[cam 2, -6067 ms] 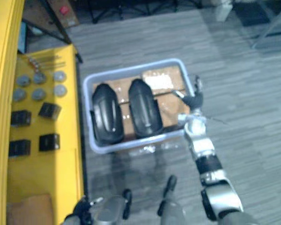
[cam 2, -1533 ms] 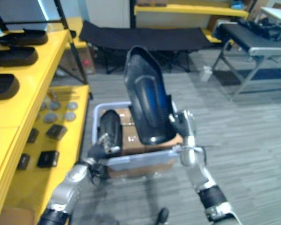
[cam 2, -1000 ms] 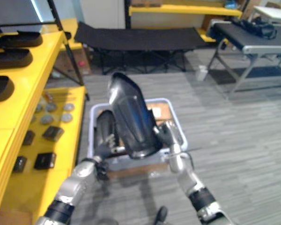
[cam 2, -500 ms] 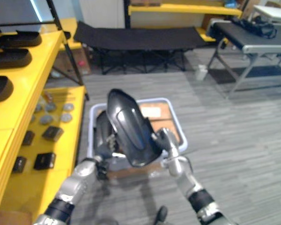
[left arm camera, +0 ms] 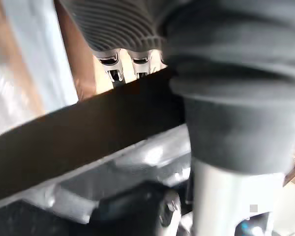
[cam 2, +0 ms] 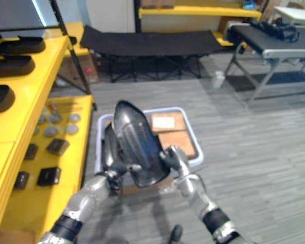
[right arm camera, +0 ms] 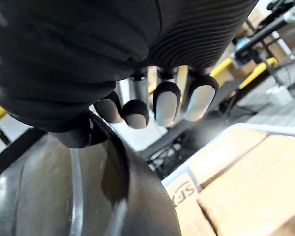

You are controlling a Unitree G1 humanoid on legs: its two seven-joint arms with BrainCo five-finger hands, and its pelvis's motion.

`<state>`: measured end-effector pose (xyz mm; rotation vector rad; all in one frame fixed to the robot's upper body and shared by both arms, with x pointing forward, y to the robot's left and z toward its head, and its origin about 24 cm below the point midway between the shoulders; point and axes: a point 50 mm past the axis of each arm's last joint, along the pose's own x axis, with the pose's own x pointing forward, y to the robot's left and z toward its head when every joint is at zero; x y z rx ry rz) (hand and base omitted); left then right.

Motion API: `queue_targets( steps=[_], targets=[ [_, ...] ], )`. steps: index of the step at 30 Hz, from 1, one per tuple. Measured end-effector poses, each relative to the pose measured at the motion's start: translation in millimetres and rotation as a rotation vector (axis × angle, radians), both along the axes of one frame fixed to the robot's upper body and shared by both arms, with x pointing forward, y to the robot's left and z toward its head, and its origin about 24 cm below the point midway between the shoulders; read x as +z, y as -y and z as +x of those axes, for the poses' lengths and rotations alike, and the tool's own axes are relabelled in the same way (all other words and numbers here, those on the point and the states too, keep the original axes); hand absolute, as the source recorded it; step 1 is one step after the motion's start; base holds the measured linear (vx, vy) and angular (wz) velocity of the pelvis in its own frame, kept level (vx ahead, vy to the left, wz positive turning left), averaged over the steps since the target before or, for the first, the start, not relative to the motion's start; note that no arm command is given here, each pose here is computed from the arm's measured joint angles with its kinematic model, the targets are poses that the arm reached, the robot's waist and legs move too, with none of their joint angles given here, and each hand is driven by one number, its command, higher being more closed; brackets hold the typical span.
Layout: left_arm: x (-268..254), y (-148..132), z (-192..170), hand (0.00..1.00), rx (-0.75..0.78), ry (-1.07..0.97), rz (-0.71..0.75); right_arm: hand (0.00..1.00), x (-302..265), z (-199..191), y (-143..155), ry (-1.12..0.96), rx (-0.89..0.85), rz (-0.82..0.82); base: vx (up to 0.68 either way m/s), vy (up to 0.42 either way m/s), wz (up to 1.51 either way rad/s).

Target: Walk over and take plastic housings, then place them on the shelf

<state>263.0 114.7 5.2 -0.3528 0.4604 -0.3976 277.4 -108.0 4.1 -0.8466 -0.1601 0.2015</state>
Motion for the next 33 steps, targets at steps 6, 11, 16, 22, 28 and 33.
queue_targets(
  steps=[6,11,16,22,28,33],
  targets=[
    [-8,-1,-6,0.0,-0.055,-0.085,-0.037,1.0,1,-1,2,0.013,0.021,-0.013,0.0,0.001,-0.01],
    [-12,-3,-7,1.0,-0.046,-0.103,-0.029,1.0,0,-1,2,0.008,0.033,-0.015,0.0,0.0,0.0],
    [-13,-4,-6,1.0,0.002,-0.111,0.001,1.0,1,-1,2,0.012,0.029,-0.012,0.0,0.0,0.0],
    [-15,-2,-1,1.0,0.173,-0.057,0.069,1.0,7,0,-3,0.056,0.01,0.024,0.0,0.0,0.0],
    [-12,-2,2,1.0,0.315,0.0,0.077,1.0,12,0,-14,0.104,-0.014,0.087,0.0,0.0,0.0],
    [-1,-8,8,1.0,0.459,0.073,0.013,1.0,24,-3,-31,0.185,-0.006,0.195,0.01,-0.008,-0.05]
  ],
)
